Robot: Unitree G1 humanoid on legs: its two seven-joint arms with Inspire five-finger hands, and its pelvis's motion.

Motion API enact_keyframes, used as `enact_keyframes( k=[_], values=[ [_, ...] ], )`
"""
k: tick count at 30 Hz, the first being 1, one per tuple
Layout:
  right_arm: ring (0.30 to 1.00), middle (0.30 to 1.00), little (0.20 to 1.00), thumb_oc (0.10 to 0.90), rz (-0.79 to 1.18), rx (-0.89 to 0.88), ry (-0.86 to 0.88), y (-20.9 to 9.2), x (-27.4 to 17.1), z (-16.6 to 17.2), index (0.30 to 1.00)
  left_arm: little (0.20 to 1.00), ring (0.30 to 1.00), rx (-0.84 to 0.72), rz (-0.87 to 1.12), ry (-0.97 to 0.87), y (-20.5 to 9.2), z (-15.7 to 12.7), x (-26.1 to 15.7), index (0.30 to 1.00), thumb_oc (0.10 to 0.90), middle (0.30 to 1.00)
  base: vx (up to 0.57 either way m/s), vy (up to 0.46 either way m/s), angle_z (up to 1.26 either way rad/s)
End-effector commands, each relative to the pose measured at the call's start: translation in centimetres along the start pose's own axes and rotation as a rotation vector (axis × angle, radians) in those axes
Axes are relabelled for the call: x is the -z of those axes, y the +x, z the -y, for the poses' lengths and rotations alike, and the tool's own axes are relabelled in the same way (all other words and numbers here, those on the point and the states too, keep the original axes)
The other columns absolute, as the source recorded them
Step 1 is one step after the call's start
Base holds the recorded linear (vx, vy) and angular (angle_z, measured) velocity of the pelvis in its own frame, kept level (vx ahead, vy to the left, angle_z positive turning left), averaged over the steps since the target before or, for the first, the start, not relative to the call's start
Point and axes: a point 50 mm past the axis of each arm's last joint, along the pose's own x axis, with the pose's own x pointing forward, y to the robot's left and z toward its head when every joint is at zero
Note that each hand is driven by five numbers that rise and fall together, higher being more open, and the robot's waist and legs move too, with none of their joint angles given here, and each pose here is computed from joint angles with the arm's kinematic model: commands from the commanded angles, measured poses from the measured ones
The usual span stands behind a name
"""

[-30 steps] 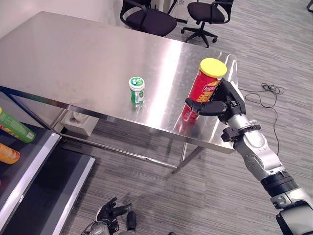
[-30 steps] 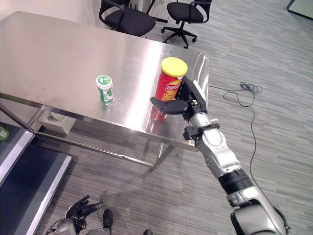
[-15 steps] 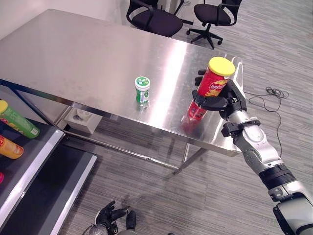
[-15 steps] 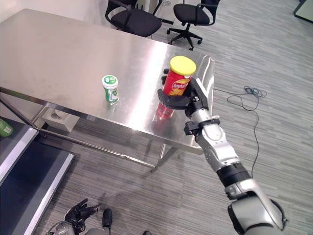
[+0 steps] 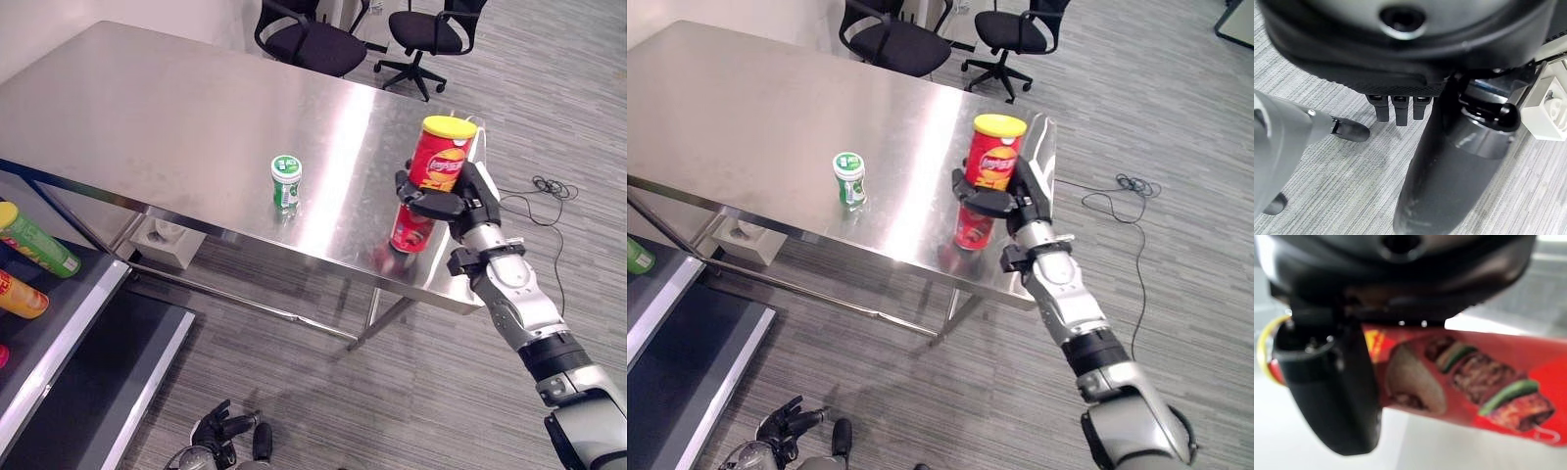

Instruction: Put the goods on the table back onto the shelves and tidy them up.

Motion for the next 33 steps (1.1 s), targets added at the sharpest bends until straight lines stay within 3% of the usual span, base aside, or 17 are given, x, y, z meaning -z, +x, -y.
enact_keyframes(
  k=[1, 7, 16, 24, 26, 33],
  values=[
    [0.300, 0.300, 0.300, 0.400, 0.412, 0.105, -0.062, 0.5, -8.3, 2.1, 0.300, 0.900, 0.900, -0.007, 0.095, 0.030, 0.5, 0.0, -2.6, 0.900, 0.800, 0.900, 0.00, -0.031, -0.05],
    [0.300, 0.300, 0.300, 0.400, 0.638, 0.178, -0.314, -3.4, -11.4, 1.8, 0.300, 0.900, 0.900, -0.027, 0.104, 0.097, 0.5, -0.5, -2.7, 0.900, 0.800, 0.900, 0.01, -0.024, -0.03],
    [0.300, 0.300, 0.300, 0.400, 0.830, 0.216, -0.393, -6.3, -13.0, -1.3, 0.300, 0.900, 0.900, -0.014, 0.127, 0.213, 0.5, 0.0, -3.2, 0.900, 0.800, 0.900, -0.01, -0.018, -0.02],
    [0.300, 0.300, 0.300, 0.400, 0.990, 0.092, -0.196, -9.0, -14.7, -5.1, 0.300, 0.900, 0.900, -0.003, 0.132, 0.277, 0.5, 0.3, -3.1, 0.900, 0.800, 0.900, -0.04, -0.050, 0.01],
    [0.300, 0.300, 0.300, 0.400, 1.017, -0.011, -0.026, -9.8, -15.0, -6.7, 0.300, 0.900, 0.900, -0.005, 0.133, 0.271, 0.5, 0.5, -3.1, 0.900, 0.800, 0.900, -0.07, -0.068, -0.01],
    [0.300, 0.300, 0.300, 0.400, 0.990, -0.329, 0.259, -10.7, -15.1, -11.1, 0.300, 0.900, 0.900, -0.006, 0.156, 0.309, 0.5, 0.7, -3.5, 0.900, 0.800, 0.900, -0.05, -0.072, -0.07]
  ],
)
